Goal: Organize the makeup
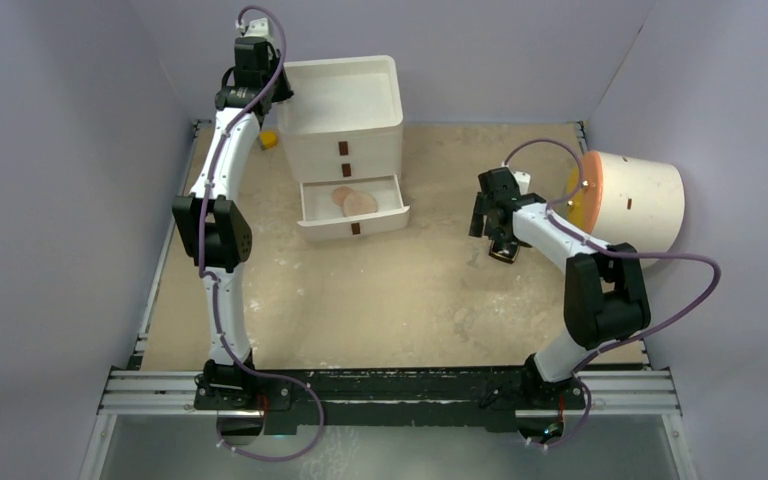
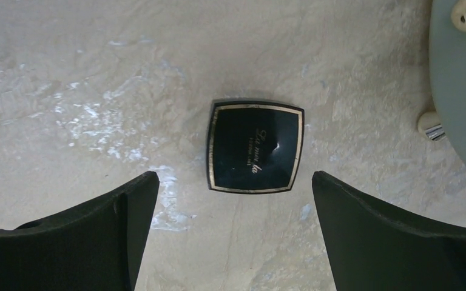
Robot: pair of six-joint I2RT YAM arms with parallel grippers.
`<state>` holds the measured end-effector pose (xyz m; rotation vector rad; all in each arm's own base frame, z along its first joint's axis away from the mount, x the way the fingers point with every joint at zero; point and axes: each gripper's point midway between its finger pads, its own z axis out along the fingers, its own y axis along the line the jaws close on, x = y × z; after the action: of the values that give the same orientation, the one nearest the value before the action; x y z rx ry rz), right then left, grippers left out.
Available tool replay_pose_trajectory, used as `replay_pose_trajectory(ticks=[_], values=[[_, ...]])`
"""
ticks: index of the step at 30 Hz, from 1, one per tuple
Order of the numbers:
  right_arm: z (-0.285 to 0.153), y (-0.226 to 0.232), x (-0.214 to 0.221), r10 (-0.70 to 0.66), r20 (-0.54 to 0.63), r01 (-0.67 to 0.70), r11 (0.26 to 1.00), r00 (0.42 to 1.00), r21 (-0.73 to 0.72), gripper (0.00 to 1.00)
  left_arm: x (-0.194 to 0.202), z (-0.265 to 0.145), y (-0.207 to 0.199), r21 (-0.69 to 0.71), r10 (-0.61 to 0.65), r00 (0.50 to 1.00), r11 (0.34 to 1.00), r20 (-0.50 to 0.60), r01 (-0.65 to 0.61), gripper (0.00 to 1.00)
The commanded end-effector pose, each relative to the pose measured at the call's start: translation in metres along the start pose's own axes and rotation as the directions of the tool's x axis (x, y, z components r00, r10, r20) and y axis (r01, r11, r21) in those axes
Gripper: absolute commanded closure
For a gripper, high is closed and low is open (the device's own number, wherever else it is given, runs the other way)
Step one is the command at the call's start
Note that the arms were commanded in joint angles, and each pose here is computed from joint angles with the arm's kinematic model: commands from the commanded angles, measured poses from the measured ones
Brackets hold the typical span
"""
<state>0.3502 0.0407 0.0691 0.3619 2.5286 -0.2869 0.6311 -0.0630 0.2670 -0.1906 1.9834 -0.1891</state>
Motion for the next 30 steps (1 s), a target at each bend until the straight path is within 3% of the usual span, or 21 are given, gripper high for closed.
replay_pose_trajectory(ticks=[1,10,23,27,30], values=[[0.003,-0.02,0.019,0.066,-0.051,-0.063,0.997,0.997,0.048,0.01,0.078,0.006,0.009,0.021,-0.007,0.967,1.0,-0.254,0.013,1.0],[0.034,-0.029,0.04,0.167,-0.147,-0.173,0.985,0.975,-0.028,0.01,0.08,0.007,0.012,0.022,-0.003,0.967,1.0,-0.256,0.009,1.0],[0.057,-0.011,0.028,0.173,-0.147,-0.185,0.98,0.974,-0.07,0.03,0.087,0.011,0.017,0.019,0.002,0.963,1.0,-0.269,0.003,1.0],[0.058,-0.01,0.025,0.17,-0.147,-0.181,0.981,0.974,-0.064,0.11,0.087,0.011,0.02,0.013,0.002,0.962,1.0,-0.271,0.001,1.0],[0.058,-0.011,0.022,0.168,-0.139,-0.177,0.982,0.976,-0.059,0.28,0.088,0.011,0.021,0.013,0.001,0.962,1.0,-0.273,0.002,1.0]])
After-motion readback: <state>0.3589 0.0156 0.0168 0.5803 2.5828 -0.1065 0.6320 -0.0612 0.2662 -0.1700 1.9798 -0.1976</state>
